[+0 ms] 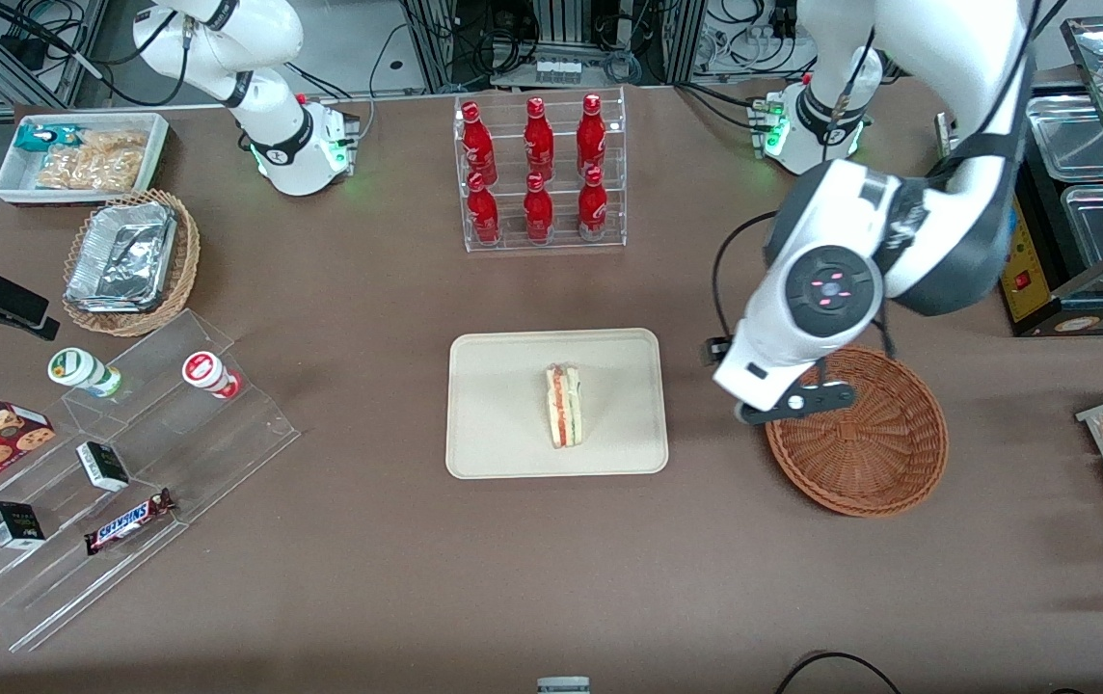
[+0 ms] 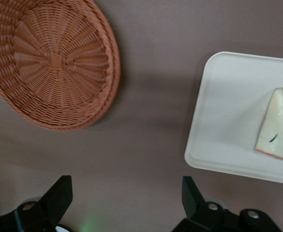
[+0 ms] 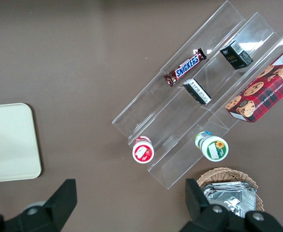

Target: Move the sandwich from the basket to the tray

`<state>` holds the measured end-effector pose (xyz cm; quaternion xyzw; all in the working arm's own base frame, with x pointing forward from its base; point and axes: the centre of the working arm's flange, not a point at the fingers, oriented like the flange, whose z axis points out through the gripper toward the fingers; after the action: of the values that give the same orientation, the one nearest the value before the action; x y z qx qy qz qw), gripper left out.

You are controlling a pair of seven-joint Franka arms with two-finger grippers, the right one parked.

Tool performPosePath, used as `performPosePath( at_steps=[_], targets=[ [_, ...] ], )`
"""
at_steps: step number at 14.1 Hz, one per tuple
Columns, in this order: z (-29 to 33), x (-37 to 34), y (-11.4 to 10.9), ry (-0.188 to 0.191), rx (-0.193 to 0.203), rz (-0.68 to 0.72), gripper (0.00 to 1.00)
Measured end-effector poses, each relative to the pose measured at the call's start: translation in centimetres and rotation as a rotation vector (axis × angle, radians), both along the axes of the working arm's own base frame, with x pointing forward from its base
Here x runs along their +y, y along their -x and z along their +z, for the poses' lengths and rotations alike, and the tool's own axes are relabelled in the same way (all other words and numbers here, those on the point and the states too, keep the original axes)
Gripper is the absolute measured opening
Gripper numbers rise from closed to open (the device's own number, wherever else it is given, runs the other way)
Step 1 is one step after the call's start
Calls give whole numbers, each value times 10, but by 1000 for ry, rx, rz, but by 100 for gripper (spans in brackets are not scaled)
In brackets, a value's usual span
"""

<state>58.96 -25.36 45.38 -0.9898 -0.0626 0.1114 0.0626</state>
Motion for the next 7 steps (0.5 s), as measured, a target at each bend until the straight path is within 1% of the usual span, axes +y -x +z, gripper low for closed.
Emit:
performPosePath(
  at_steps=[3, 5, 7],
  targets=[
    [24, 52, 6, 26, 0, -67, 100],
    [43, 87, 17, 43, -3, -116, 100],
    [63, 124, 27, 61, 9, -176, 100]
  ],
)
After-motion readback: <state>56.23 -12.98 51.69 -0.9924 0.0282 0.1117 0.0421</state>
